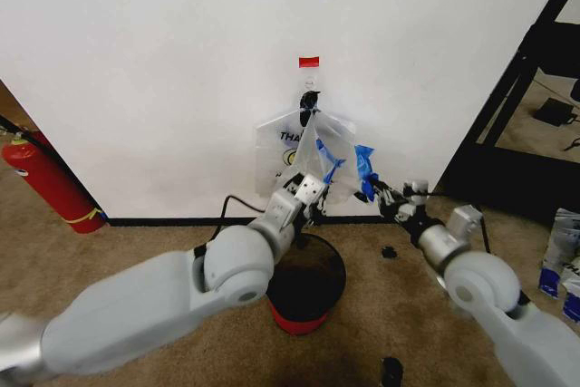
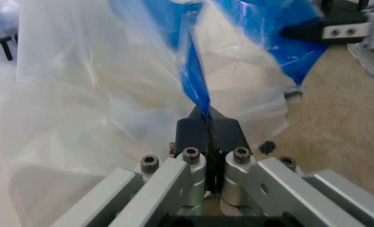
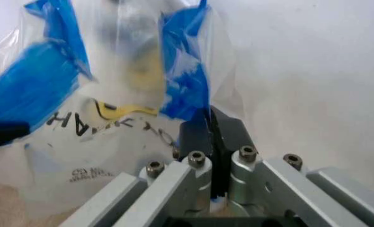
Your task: Pick up the garbage bag from the wall and place it over the trash bin.
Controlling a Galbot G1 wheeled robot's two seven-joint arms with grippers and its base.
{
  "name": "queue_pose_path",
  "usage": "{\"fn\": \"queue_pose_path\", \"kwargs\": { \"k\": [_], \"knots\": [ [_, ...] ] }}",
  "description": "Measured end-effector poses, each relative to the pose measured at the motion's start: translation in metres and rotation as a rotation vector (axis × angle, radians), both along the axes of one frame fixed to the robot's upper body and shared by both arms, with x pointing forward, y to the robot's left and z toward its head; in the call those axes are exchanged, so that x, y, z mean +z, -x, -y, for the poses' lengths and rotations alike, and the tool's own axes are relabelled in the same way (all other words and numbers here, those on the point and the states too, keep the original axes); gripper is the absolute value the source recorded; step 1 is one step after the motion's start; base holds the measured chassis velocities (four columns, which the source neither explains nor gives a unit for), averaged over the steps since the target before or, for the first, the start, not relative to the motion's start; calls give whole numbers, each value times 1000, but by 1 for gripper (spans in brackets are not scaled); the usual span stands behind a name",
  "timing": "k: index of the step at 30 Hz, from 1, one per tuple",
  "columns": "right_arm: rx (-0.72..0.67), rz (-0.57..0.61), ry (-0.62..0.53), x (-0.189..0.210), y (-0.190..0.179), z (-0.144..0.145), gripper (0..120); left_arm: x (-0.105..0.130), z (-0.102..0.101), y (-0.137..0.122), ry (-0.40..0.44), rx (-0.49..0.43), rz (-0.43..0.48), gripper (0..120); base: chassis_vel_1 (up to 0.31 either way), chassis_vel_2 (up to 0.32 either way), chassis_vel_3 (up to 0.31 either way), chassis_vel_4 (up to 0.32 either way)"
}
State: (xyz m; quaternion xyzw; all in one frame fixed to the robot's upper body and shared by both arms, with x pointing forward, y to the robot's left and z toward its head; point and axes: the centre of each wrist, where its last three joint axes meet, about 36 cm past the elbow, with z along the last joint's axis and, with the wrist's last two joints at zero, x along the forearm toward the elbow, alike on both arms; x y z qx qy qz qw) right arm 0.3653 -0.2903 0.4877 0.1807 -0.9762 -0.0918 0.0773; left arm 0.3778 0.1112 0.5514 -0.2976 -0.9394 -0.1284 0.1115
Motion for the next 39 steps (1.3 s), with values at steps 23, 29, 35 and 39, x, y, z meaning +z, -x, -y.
{"fn": "queue_pose_path", "kwargs": {
  "k": [23,29,35,39],
  "knots": [
    [-18,184,-110,90,51,-3,0,55,-17,35,130,-61,159,0,0,0,0,0],
    [4,226,-113,122,53,-3,0,73,-21,39,165,-65,189,0,0,0,0,0],
    [19,237,-122,135,53,-5,0,80,-29,43,184,-43,193,0,0,0,0,0],
    [23,211,-149,126,49,-9,0,70,-36,43,178,-5,173,0,0,0,0,0]
  ]
}}
